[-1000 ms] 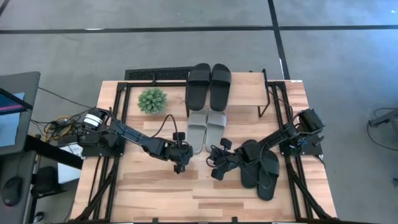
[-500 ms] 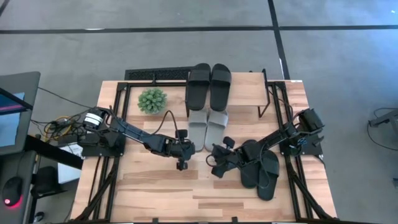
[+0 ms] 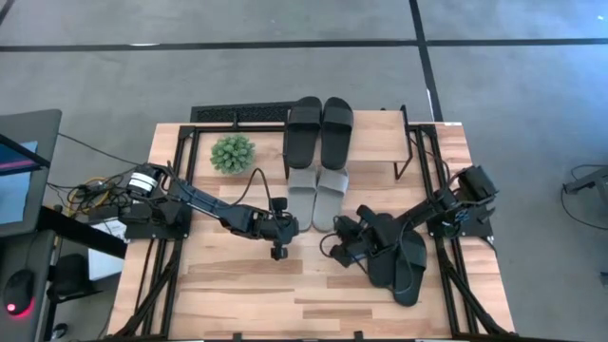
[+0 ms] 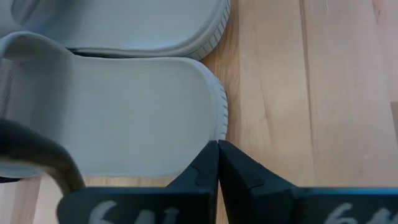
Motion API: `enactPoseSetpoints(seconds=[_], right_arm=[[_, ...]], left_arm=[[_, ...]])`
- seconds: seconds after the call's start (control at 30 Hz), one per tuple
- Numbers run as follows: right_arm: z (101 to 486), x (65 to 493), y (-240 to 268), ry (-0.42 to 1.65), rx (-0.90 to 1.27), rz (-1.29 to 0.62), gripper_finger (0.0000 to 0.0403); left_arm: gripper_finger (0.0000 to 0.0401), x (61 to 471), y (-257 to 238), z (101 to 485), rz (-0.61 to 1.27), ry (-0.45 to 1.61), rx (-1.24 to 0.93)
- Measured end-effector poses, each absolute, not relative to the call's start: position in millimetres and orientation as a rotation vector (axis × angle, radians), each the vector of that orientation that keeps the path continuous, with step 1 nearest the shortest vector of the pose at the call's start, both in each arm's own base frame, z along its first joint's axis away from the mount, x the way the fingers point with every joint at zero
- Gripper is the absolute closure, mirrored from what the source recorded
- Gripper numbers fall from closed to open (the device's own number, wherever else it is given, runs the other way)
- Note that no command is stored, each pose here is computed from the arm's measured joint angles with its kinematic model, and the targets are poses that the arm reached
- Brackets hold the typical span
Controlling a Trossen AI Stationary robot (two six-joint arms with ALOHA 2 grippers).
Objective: Pick and place slides into the shelf
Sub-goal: Adjust the gray slides under the shelf to align the position
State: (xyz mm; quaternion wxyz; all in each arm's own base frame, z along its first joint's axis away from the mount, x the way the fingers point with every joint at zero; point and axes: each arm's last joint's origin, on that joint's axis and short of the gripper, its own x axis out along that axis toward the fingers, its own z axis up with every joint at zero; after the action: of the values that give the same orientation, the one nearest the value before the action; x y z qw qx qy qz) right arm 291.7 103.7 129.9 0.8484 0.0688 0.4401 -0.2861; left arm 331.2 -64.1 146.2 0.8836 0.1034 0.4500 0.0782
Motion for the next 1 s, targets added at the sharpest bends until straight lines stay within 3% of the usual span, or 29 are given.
enactPoseSetpoints(seconds=[0.5, 1.0], right_arm=[[127, 297, 55, 1.007, 0.186, -0.757, 0.0403], [128, 309, 38, 1.022, 0.134, -0.641, 0.0403]], left_arm=[[0.0401, 332, -64, 147, 0.163, 0.931, 0.210], [0.0401, 336, -62, 149, 0.151, 0.889, 0.184]])
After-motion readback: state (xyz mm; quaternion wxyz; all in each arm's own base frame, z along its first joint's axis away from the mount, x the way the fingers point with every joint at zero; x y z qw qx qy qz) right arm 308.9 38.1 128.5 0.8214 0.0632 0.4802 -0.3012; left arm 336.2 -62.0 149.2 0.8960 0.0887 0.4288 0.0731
